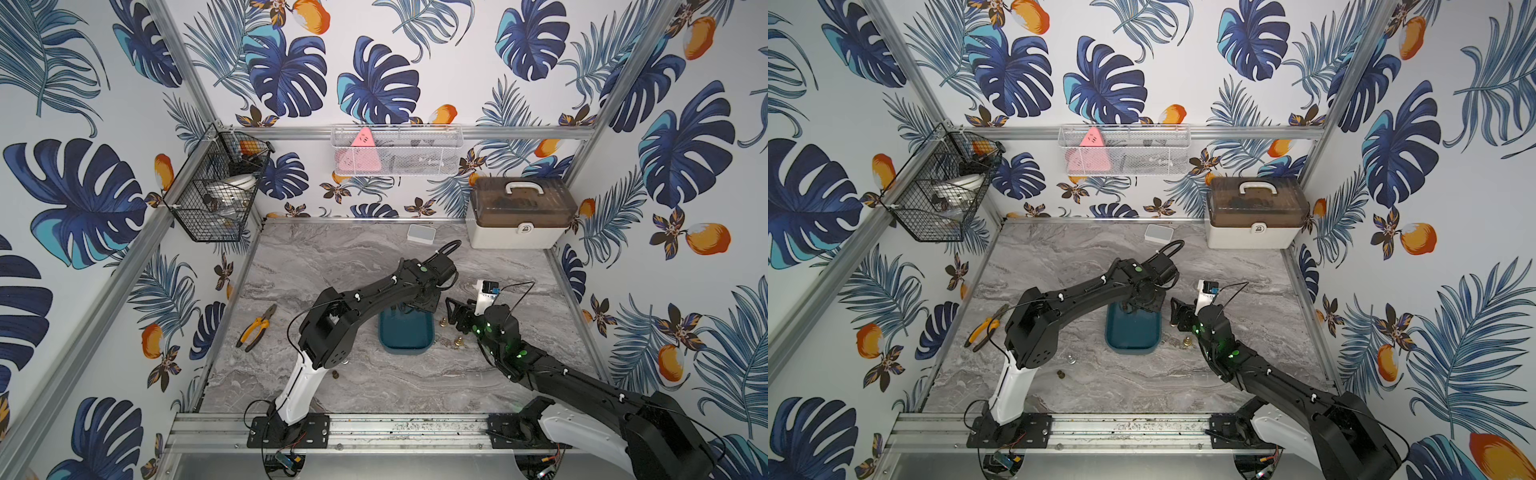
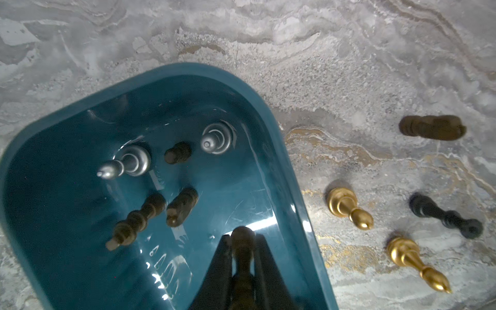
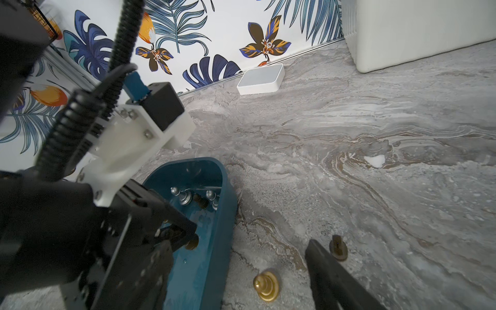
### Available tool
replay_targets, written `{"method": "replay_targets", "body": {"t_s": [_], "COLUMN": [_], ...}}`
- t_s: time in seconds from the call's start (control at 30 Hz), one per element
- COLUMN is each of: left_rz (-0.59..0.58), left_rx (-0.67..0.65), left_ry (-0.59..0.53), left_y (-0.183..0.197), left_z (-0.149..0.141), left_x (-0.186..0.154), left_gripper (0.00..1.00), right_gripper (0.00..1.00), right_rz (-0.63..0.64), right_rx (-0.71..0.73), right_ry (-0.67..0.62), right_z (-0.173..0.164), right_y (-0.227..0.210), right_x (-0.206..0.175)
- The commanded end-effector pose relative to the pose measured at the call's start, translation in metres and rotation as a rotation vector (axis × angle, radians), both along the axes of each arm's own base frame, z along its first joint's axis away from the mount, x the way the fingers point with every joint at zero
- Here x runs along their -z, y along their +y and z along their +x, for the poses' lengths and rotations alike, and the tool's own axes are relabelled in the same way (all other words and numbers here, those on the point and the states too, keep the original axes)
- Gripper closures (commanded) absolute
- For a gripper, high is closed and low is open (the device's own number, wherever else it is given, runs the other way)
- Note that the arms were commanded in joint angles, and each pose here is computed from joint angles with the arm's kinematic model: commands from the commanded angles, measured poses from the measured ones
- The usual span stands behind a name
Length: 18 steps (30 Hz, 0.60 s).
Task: Put the chess pieces into the storage box
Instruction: Place the chess piece in the storage box.
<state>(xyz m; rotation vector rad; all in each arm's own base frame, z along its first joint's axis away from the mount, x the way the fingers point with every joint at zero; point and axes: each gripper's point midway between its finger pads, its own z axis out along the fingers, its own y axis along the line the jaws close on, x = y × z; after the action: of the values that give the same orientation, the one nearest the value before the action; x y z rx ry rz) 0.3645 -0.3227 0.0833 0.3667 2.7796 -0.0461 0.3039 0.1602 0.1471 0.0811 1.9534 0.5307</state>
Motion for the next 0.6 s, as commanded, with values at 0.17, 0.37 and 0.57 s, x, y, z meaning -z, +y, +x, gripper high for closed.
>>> {"method": "replay_targets", "body": {"t_s": [0.17, 0.37, 0.57], "left_rz": [0.009, 0.020, 0.029], "left_rx": [-0.021, -0.018, -0.022], "left_ry": [0.026, 0.042, 0.038], "left_y": [0.007, 0.006, 0.007], "left_z": [0.013, 0.016, 0.020], "left_x": [0.018, 0.030, 0.036], "left_gripper": [0.87, 0.87, 0.87], "right_gripper": [0.20, 0.20, 0.20], "right_rz": [0.016, 0.014, 0.016], "right_rx": [-0.013, -0.015, -0.017], "right_ry": [-0.014, -0.011, -0.011], "right_z": [0.002, 0.002, 0.002], "right_y": [0.004, 0.004, 0.005], "right_x": [-0.006, -0.005, -0.005]}}
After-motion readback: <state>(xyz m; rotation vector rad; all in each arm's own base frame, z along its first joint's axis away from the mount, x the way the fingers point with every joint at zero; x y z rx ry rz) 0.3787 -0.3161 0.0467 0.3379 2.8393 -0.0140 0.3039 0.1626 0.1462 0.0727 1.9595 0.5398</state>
